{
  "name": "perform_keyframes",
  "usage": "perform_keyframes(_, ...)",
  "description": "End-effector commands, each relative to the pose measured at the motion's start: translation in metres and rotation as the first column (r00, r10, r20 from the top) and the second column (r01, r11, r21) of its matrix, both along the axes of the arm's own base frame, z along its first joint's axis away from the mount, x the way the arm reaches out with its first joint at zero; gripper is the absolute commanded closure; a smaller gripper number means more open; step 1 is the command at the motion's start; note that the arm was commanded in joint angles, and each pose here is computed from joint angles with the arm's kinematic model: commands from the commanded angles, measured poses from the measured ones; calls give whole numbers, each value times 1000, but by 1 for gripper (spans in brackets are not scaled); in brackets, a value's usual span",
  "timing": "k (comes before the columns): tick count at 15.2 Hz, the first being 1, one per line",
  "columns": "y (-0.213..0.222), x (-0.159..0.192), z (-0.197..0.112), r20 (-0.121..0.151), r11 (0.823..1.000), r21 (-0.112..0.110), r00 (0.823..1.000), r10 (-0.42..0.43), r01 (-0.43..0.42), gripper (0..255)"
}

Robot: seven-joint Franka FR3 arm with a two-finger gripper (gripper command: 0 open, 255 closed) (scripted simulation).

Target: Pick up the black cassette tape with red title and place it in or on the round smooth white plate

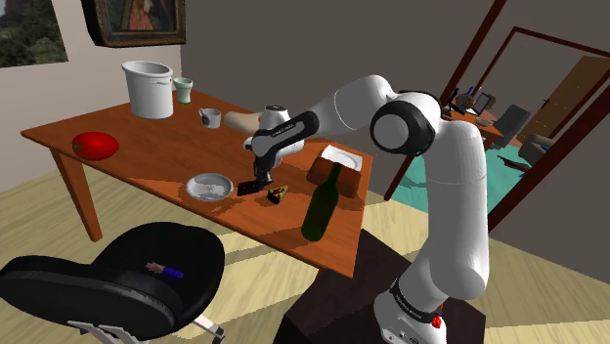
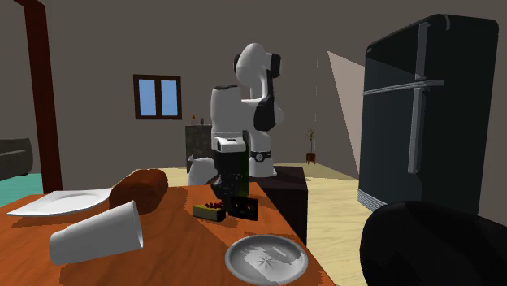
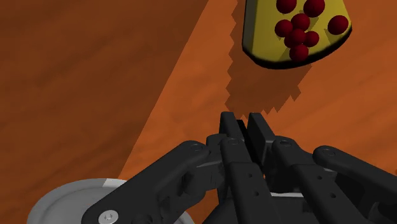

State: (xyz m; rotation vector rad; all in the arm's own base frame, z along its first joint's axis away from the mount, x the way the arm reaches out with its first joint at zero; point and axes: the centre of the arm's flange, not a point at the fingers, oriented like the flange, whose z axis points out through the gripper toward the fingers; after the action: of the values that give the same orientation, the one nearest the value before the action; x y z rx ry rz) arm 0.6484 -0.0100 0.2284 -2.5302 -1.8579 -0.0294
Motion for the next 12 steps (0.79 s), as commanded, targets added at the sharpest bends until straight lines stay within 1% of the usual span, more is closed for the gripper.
perform_keyframes(1,0,1,10,0,1000,0,1000,0,0,255)
perform_keyframes(9,0,1,52,0,1000,0,1000,0,0,255)
perform_keyframes(10,0,0,53,0,1000,0,1000,0,0,255)
perform_keyframes(12,14,23,52,0,1000,0,1000,0,0,255)
